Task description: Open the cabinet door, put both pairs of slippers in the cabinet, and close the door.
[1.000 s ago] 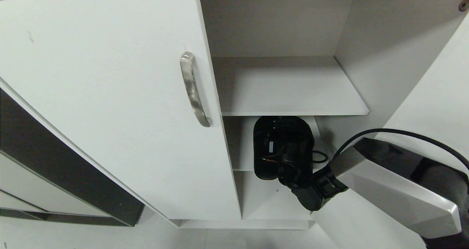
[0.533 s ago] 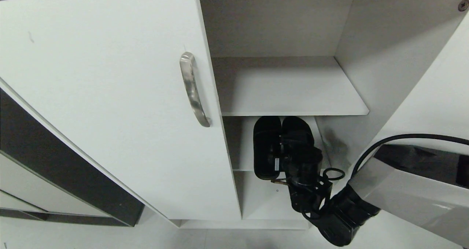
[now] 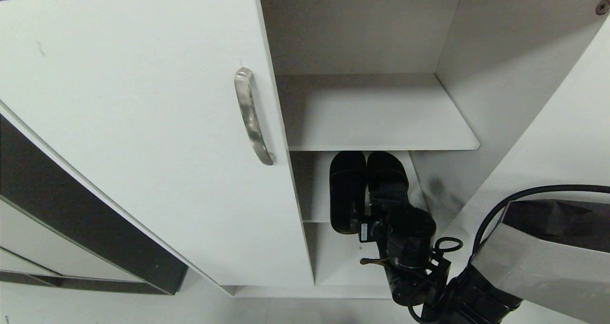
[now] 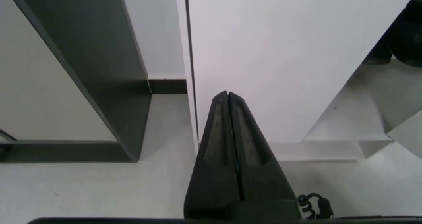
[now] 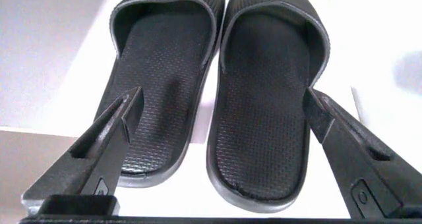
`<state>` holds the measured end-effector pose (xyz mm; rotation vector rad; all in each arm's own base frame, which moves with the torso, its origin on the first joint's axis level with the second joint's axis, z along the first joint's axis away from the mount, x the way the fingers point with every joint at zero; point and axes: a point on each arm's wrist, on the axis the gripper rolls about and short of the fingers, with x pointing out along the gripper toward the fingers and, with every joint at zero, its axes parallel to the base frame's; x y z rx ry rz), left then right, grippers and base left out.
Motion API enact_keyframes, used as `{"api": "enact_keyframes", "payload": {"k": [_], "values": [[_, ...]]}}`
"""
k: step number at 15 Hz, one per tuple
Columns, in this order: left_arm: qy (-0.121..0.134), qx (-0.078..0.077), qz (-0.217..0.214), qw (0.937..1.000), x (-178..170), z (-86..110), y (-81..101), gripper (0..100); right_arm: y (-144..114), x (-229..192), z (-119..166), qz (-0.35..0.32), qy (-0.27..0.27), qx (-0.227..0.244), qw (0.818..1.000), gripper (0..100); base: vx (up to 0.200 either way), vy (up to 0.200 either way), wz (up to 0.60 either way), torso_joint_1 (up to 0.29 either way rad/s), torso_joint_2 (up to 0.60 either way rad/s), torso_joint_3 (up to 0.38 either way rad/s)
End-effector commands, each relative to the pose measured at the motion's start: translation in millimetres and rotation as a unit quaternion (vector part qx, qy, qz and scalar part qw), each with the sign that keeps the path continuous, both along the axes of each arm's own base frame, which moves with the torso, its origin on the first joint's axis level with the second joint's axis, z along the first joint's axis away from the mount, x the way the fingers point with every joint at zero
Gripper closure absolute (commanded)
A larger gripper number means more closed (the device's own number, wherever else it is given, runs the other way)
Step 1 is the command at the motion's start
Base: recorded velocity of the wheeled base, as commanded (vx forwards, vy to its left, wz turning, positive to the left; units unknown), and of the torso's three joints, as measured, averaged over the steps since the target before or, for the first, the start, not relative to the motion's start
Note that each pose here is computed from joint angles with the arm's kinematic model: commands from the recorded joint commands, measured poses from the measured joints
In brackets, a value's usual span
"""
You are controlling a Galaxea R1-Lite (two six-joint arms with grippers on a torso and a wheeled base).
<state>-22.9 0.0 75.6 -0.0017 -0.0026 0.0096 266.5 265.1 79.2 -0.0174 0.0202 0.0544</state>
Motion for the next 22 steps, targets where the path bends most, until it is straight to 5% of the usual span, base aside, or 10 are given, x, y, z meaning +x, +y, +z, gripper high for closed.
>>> {"api": "enact_keyframes", "payload": {"k": [1, 10, 22], "values": [[0.001, 0.000, 0.000, 1.0000, 0.1, 0.1, 0.0, 100, -0.1, -0.5, 1.7, 0.000, -0.001, 0.001, 1.000, 0, 0.000, 0.000, 0.00, 0.000, 0.00, 0.000], [0.001, 0.001, -0.001, 1.0000, 0.1, 0.1, -0.1, 100, 2.7, 1.9, 5.6, 0.003, -0.007, 0.000, 1.000, 0, -0.178, 0.000, 0.00, 0.001, 0.00, 0.004], [0.001, 0.003, 0.000, 1.0000, 0.1, 0.1, 0.0, 100, 2.1, 2.1, 4.4, 0.004, -0.006, -0.004, 1.000, 0, 0.000, 0.000, 0.00, 0.000, 0.00, 0.000]]}}
